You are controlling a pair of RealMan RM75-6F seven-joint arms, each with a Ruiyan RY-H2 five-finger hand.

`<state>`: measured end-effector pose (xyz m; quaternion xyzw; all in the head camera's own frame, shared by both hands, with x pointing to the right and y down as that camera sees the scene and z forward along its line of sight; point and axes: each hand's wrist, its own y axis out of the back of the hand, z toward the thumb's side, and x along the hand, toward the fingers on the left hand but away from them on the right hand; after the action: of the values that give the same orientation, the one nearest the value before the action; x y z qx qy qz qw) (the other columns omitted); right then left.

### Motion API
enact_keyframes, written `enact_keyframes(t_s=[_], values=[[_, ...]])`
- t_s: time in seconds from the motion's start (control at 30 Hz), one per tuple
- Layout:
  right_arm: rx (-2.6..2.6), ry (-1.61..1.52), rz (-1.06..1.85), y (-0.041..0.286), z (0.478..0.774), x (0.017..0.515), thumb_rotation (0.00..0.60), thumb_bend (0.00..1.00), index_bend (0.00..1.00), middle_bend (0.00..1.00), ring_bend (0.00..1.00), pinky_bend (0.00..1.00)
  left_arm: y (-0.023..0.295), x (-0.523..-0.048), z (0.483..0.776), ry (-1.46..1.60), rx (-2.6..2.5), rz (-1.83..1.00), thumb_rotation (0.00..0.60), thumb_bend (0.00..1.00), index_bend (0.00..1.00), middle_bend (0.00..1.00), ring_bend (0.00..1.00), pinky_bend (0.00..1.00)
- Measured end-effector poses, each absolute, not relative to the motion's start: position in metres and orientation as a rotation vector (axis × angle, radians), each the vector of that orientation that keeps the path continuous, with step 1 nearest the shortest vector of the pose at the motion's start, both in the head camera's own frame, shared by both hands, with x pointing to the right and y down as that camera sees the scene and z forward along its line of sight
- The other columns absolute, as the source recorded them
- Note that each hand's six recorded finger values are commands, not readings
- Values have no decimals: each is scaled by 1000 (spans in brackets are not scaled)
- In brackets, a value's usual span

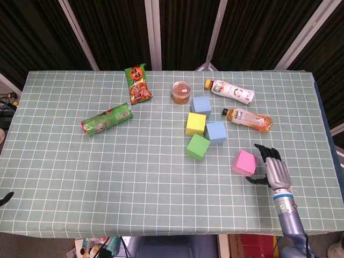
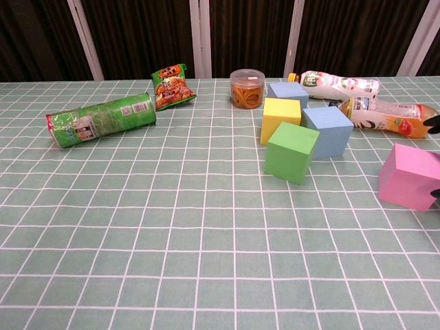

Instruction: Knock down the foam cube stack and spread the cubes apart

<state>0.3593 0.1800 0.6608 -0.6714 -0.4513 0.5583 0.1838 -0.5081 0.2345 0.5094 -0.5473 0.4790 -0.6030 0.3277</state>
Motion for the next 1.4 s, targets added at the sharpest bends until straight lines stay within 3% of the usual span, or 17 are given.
enact_keyframes(t_s=[0.53,1.17,1.4], values=[[-2019,-1314,1292,144,610,288,600,101,0,0,14,0,236,-505,511,1244,-1431,-1582,600,152,212,0,0,0],[-2142,-1155,1453,121,658,178,600,102,37,54,17,0,234,-513,508,1278,-1436,-1579,600,152,212,0,0,0],[-2093,-1149,1463,119,654,165,600,101,80,142,163,0,233,-515,507,1284,-1438,-1580,600,152,212,0,0,0]])
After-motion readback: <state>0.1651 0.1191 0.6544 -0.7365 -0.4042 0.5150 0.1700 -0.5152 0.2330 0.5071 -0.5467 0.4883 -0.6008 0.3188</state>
